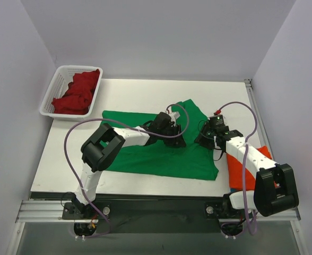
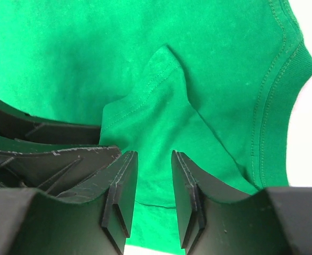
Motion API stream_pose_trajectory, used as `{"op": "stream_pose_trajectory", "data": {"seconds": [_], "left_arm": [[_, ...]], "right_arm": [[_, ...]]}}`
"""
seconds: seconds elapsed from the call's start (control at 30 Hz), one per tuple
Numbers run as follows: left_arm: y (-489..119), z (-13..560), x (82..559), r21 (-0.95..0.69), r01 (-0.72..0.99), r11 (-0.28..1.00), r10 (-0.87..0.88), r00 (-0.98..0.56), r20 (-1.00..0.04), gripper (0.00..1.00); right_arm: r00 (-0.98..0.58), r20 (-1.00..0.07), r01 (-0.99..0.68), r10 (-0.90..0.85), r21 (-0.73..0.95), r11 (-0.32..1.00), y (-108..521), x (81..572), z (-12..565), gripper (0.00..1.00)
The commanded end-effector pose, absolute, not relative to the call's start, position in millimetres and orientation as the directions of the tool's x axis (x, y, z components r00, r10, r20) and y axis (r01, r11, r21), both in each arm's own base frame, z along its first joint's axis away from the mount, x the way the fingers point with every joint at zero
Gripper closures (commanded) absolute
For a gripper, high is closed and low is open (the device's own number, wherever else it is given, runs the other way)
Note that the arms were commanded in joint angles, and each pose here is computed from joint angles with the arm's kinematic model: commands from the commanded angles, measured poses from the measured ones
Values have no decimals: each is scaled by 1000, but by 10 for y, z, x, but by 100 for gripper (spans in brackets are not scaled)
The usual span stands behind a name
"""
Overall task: Fold and stack the t-shirts
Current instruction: Fold the flattened tshirt in 1/3 of the way
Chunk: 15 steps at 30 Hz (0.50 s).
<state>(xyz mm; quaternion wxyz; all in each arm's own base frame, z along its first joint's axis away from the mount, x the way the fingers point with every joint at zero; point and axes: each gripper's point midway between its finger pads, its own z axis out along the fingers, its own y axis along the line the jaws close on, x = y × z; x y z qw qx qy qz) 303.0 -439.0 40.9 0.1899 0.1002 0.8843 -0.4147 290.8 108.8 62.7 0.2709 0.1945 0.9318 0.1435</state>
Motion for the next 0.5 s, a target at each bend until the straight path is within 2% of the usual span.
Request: {"op": "stream_pose_trajectory", "data": {"seconds": [0.0,0.07,0.1,0.23,0.47], "left_arm": [[-4589,716,3057,-719,404,565,18,-878,-479,55],[-4601,766,3044,-720,417,554,18,-871,-491,60],[-4606,770,3023,-722,419,551,20,-871,-490,65],[-4651,875,2953,-722,450,525,35,-859,-510,73],[-4739,847,2682,-684,524,507,107,-826,-554,76]], "right_arm": [[-767,-464,300,443,350,887,1012,2873,664,68],[-769,-463,300,441,348,888,1011,2871,655,69],[-769,-461,302,442,348,888,1011,2870,647,69],[-770,-462,305,439,338,890,995,2867,627,71],[-769,-463,312,441,330,891,975,2852,597,71]]}}
